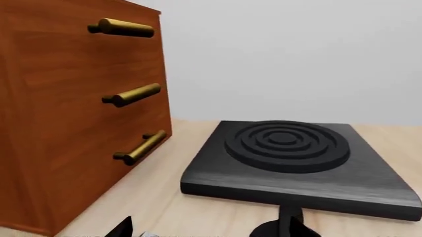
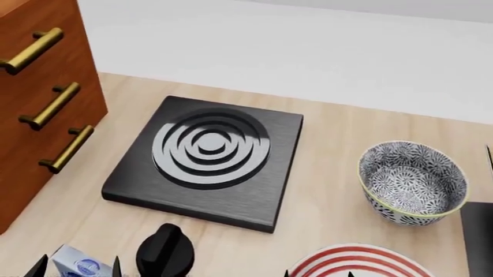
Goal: Pick up the cream cheese and put it in the bowl.
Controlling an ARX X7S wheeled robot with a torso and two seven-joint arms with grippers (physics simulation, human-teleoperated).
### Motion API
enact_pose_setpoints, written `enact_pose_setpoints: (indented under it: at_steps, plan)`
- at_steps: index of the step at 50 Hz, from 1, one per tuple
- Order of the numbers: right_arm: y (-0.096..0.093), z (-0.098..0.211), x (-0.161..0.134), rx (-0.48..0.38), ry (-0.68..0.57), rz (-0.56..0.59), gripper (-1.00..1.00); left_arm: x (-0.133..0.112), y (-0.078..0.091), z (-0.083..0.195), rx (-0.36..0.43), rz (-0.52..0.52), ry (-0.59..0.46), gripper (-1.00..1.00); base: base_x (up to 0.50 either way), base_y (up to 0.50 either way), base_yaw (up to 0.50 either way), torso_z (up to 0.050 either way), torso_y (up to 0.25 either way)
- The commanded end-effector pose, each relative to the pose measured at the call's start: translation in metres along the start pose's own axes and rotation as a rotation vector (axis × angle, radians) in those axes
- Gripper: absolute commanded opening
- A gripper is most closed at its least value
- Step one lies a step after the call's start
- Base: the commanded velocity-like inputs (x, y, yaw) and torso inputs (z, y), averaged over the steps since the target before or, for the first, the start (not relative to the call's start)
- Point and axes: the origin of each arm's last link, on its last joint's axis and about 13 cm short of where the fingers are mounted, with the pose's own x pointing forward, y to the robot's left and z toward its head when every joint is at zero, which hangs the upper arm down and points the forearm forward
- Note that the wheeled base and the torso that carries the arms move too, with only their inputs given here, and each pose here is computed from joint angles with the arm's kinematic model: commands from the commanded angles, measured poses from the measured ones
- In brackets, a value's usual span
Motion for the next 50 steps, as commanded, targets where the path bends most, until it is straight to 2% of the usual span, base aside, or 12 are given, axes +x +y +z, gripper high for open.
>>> enact_pose_setpoints:
  at_steps: [1,11,18,23,26,28,32,33,35,40,45,50]
  plan:
    - [0.0,0.0,-0.001,0.002,-0.001,-0.001,1.0,0.0,0.0,0.001,0.0,0.001,-0.001,1.0,0.32,-0.18,0.0,0.0,0.0]
    - [-0.001,0.002,-0.001,0.0,-0.007,-0.007,1.0,-0.001,0.0,0.005,0.008,0.003,-0.008,1.0,0.12,-0.06,0.0,0.0,0.0]
    - [-0.002,0.009,-0.002,0.007,-0.015,-0.014,1.0,-0.003,-0.001,0.022,0.007,-0.025,-0.018,1.0,0.0,0.0,0.0,0.0,0.0]
    - [-0.003,0.023,-0.004,0.005,-0.019,-0.011,1.0,-0.008,-0.004,0.042,0.02,-0.057,-0.038,1.0,0.0,0.0,0.0,0.0,0.0]
    - [-0.003,0.034,-0.007,-0.008,-0.032,-0.012,1.0,-0.009,-0.004,0.053,0.001,-0.106,-0.016,1.0,0.0,0.0,0.0,0.0,0.0]
    - [-0.002,0.043,-0.009,-0.016,-0.031,-0.005,1.0,-0.01,-0.003,0.061,0.042,-0.084,-0.052,1.0,0.0,0.0,0.0,0.0,0.0]
    - [-0.005,0.059,-0.01,-0.03,-0.04,-0.013,1.0,-0.011,-0.001,0.076,0.008,-0.122,-0.027,1.0,0.0,0.0,0.0,0.0,0.0]
    - [-0.006,0.064,-0.01,-0.027,-0.043,-0.01,1.0,-0.01,0.0,0.079,0.009,-0.104,-0.032,1.0,0.0,0.0,0.0,0.0,0.0]
    - [-0.007,0.069,-0.01,-0.028,-0.047,-0.01,1.0,-0.009,0.0,0.083,-0.006,-0.122,-0.012,1.0,0.0,0.0,0.0,0.0,0.0]
    - [-0.009,0.081,-0.01,-0.024,-0.047,-0.012,1.0,-0.01,-0.001,0.095,0.014,-0.126,-0.009,1.0,0.0,0.0,0.0,0.0,0.0]
    - [-0.008,0.093,-0.009,-0.042,-0.047,-0.009,1.0,-0.011,-0.001,0.106,0.046,-0.119,-0.035,1.0,0.0,0.0,0.0,0.0,0.0]
    - [-0.007,0.097,-0.01,-0.044,-0.046,-0.001,1.0,-0.012,0.0,0.112,0.031,-0.132,-0.055,1.0,0.0,0.0,0.0,0.0,0.0]
